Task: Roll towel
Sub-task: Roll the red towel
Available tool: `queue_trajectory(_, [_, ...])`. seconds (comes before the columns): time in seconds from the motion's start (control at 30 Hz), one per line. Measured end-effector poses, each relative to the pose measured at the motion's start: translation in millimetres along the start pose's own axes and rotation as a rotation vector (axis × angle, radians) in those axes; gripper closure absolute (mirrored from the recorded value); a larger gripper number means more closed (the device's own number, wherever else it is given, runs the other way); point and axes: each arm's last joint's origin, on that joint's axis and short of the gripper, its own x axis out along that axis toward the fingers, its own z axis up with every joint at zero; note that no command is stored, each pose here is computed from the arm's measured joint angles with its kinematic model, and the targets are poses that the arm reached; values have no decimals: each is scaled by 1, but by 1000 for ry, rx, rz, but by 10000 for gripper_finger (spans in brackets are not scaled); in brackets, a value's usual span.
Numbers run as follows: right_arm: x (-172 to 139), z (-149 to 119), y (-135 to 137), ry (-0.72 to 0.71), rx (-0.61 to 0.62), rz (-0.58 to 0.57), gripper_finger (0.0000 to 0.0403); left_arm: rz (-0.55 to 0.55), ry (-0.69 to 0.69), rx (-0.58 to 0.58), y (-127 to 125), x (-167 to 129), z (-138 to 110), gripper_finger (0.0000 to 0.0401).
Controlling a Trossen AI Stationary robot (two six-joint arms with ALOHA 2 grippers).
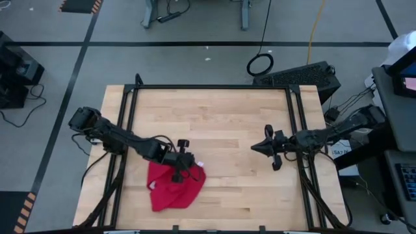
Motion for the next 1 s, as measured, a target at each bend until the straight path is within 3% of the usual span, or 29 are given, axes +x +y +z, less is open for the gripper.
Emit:
queue_trajectory(0.17, [36,13,18,83,-98,0,403,144,-50,20,15,-14,25,392])
queue_trajectory(0.33, [78,12,29,225,-151,-96,385,270,-102,-94,30,-26,43,393])
queue_trajectory(0.53, [117,-2,32,305,-199,-223,312,295,-146,-109,34,-36,57,393])
queue_trajectory(0.77, [140,2,32,279,-303,-332,222,296,-174,-111,34,-39,62,394])
queue_trajectory(1.0, [137,7,38,269,-318,-345,190,286,-168,-112,30,-40,61,394])
